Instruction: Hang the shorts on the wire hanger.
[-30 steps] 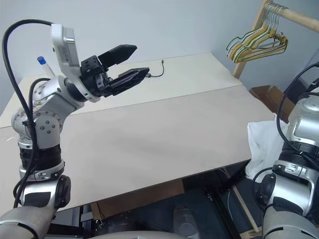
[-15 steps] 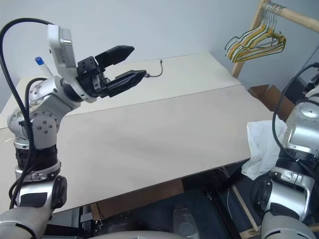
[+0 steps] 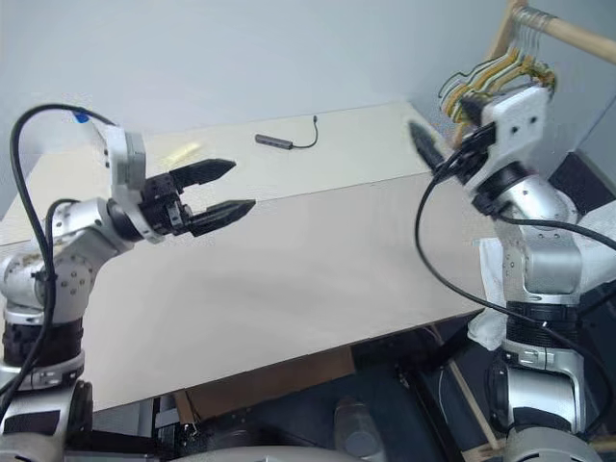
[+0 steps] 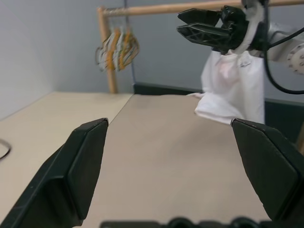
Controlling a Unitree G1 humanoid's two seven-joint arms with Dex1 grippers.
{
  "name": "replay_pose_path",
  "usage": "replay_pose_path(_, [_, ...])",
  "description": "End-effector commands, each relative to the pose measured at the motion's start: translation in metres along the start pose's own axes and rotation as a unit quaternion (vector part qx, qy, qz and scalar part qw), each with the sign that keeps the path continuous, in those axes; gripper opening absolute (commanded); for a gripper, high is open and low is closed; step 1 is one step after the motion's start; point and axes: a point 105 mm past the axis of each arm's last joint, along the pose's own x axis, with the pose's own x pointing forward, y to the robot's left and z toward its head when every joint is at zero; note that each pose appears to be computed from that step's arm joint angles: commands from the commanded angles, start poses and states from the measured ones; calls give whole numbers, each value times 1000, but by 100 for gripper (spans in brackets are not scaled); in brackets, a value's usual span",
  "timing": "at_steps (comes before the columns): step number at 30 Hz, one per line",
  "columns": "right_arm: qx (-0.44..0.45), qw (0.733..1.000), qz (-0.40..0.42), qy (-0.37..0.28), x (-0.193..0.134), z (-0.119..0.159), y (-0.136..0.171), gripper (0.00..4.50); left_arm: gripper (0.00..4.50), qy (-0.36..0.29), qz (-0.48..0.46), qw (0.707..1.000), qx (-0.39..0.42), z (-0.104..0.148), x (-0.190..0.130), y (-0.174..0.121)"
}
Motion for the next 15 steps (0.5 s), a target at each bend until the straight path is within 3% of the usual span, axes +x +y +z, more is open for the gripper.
replay_pose_path(1, [9,989,147,-2,8,7,34,446,450,7,33,998,48,6,-17,-4])
replay_pose_path(6, [29,961,272,31,5,-4,62,446,450,60,40,996,52,-15,-36,-17])
replay_pose_path(15, [30,947,317,36,4,-5,74,446,450,89,38,994,51,-27,-45,-24])
